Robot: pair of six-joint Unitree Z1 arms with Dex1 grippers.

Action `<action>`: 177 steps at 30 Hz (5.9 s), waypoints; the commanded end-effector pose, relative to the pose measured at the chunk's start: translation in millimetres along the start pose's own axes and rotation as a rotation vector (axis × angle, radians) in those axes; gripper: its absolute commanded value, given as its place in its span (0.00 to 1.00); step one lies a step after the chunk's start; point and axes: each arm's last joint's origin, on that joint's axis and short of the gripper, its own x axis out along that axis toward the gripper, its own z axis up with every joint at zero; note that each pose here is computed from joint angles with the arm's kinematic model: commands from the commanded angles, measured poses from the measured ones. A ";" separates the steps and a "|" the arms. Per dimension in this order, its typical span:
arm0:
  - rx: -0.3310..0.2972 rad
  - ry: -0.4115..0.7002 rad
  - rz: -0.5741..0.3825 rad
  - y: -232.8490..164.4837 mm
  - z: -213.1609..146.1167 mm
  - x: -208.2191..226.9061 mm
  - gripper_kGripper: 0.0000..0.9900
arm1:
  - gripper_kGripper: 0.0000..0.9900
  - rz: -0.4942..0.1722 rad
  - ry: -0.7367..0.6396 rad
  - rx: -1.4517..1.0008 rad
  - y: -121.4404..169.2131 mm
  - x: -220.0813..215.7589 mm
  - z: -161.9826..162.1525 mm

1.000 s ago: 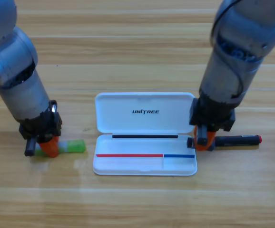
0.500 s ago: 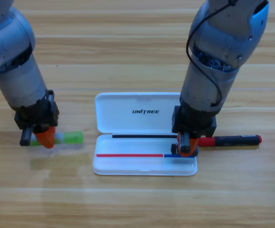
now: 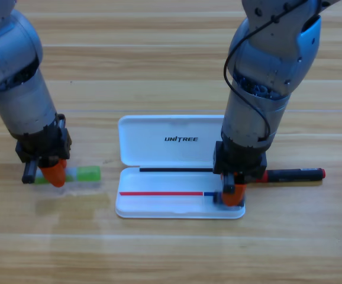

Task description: Clean up eraser and pencils

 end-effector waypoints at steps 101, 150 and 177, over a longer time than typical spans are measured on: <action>0.150 -0.030 -0.119 -43.2 143.6 10.3 1.00 | 0.00 -0.021 0.005 -0.165 -21.1 -20.6 -21.6; -0.051 -0.123 -0.070 26.3 -9.1 -76.9 1.00 | 0.87 -0.044 -0.010 -0.157 -15.5 23.3 56.0; -0.156 -0.452 -0.011 135.0 10.1 -96.6 0.72 | 0.95 -0.070 -0.794 -0.046 129.5 -195.0 -131.7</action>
